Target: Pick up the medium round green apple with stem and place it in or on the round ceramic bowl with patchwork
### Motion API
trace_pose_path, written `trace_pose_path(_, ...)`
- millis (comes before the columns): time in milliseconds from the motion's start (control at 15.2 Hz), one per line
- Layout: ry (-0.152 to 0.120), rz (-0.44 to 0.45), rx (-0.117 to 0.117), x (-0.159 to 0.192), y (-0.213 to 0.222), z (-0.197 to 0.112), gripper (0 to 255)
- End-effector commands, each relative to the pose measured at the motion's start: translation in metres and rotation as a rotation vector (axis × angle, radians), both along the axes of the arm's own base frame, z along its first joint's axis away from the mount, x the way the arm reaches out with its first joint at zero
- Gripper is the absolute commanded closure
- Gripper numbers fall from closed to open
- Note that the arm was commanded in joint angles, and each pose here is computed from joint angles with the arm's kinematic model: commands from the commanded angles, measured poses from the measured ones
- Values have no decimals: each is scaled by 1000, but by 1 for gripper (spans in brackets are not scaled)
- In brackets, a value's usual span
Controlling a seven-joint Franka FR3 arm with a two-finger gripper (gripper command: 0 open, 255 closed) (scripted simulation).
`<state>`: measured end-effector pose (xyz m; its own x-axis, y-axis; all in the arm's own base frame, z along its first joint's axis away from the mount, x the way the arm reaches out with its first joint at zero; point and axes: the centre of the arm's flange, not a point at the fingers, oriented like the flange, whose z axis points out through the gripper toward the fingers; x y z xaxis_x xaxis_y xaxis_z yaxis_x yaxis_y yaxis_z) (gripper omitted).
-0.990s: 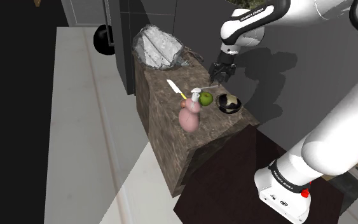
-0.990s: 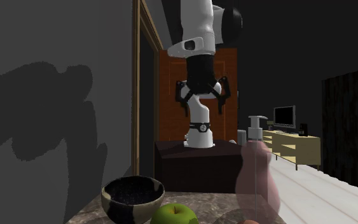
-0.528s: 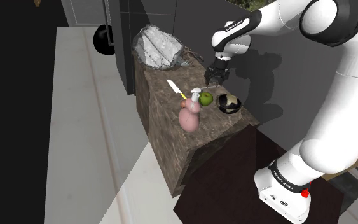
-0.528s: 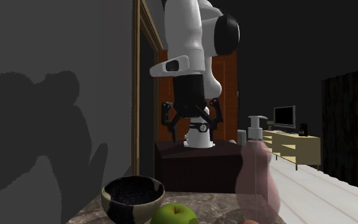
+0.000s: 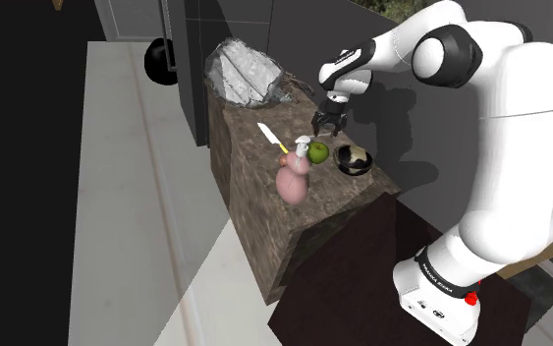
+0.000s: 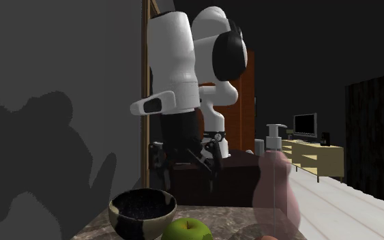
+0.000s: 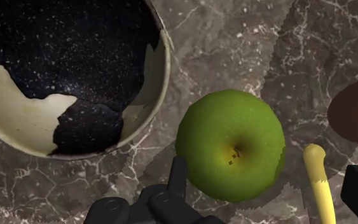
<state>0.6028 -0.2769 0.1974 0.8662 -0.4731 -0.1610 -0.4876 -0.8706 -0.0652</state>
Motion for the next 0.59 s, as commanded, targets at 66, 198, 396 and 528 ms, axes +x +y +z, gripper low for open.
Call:
trace_pose_path(66,0,-6,1,3,-3,-18,0)
trace_pose_path(198,0,-6,1,2,-2,-29,0)
trace_pose_path(396,0,-6,1,0,1,-47,0)
trace_pose_path(528,0,-6,1,0,1,-47,0)
